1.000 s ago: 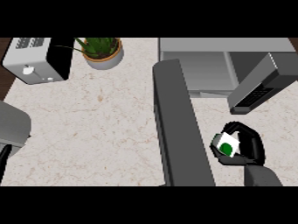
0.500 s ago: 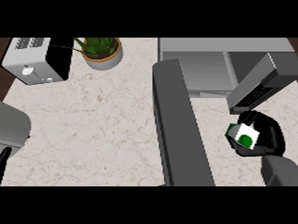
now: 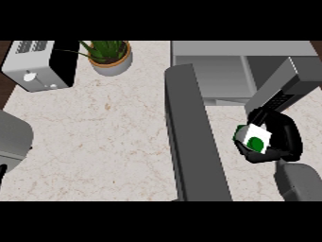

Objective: Pick up the milk, place it into the microwave and close the microwave

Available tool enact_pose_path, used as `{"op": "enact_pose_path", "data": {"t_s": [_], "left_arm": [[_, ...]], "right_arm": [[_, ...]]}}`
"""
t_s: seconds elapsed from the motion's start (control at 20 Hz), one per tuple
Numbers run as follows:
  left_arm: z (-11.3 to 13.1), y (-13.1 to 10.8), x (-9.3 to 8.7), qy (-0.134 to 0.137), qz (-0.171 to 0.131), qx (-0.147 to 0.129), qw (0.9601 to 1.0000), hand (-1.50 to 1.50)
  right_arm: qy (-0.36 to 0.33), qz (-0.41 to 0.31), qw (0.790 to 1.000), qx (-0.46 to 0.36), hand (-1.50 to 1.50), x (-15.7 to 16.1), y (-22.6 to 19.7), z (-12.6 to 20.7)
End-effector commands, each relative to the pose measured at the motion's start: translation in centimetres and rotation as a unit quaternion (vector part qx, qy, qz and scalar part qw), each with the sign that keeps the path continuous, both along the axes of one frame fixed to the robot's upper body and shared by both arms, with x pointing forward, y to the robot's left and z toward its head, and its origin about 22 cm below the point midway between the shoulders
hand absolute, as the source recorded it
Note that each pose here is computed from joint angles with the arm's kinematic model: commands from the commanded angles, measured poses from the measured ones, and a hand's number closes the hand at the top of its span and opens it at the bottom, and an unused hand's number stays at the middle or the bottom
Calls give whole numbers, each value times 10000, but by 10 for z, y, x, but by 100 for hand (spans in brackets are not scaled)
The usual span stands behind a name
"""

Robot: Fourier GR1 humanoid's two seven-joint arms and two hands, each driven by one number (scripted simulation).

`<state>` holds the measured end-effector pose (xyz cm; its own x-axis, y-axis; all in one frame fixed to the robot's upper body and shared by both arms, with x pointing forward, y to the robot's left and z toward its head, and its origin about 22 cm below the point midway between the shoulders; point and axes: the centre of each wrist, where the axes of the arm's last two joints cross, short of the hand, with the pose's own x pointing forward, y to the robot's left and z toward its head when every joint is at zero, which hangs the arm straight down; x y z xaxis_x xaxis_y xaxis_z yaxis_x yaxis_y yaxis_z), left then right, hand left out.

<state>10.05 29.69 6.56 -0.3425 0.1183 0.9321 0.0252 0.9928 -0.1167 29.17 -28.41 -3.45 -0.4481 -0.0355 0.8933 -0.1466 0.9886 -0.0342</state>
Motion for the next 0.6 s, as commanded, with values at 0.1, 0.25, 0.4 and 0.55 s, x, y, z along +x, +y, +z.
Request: {"op": "enact_pose_path", "data": {"t_s": [0.1, 0.25, 0.4, 0.55], "left_arm": [[3, 7, 12, 51, 16, -34, 10000, -150], [-8, 14, 13, -63, 36, 9, 10000, -150], [1, 4, 6, 48, 67, 81, 9999, -150], [-2, 12, 10, -1, 109, 102, 9999, -150]], "right_arm": [[50, -237, 9987, -438, 150, 32, 43, 37], [192, -221, 9982, -514, 150, 51, 55, 35], [310, -291, 9968, -673, 150, 79, 58, 49], [377, -216, 9971, -617, 150, 89, 76, 32]]}}
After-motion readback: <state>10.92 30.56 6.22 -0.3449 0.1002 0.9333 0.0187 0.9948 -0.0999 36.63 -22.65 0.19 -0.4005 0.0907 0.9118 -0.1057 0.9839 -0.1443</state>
